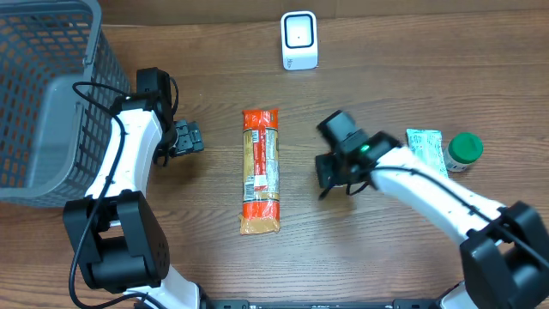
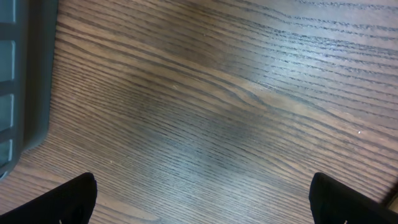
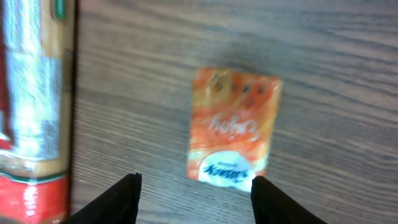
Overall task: Scan the item barcode
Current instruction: 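Move the right gripper over the small orange packet, then lower the right gripper and pinch the orange snack packet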
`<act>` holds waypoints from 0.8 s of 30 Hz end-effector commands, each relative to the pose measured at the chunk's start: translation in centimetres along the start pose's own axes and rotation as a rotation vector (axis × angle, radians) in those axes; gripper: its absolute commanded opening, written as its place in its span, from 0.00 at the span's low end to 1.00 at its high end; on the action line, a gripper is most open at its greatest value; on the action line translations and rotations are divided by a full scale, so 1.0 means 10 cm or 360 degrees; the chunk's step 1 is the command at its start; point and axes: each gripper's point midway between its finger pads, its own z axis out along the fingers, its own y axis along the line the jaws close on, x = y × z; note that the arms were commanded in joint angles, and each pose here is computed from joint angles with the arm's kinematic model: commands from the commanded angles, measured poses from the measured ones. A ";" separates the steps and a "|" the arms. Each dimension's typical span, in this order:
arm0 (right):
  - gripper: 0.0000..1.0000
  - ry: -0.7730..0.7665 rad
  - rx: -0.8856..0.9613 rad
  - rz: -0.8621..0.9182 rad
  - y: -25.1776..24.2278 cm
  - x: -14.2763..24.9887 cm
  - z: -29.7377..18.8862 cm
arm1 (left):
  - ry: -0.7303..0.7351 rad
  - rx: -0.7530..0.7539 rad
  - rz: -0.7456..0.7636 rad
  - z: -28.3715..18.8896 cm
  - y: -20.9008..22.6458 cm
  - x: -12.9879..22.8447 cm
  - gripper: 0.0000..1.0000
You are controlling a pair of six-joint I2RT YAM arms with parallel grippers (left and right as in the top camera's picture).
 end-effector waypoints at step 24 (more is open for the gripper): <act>0.40 0.0146 -0.0309 0.0011 -0.27 -0.01 0.28 | -0.0044 -0.0007 0.0017 -0.08 0.02 -0.04 1.00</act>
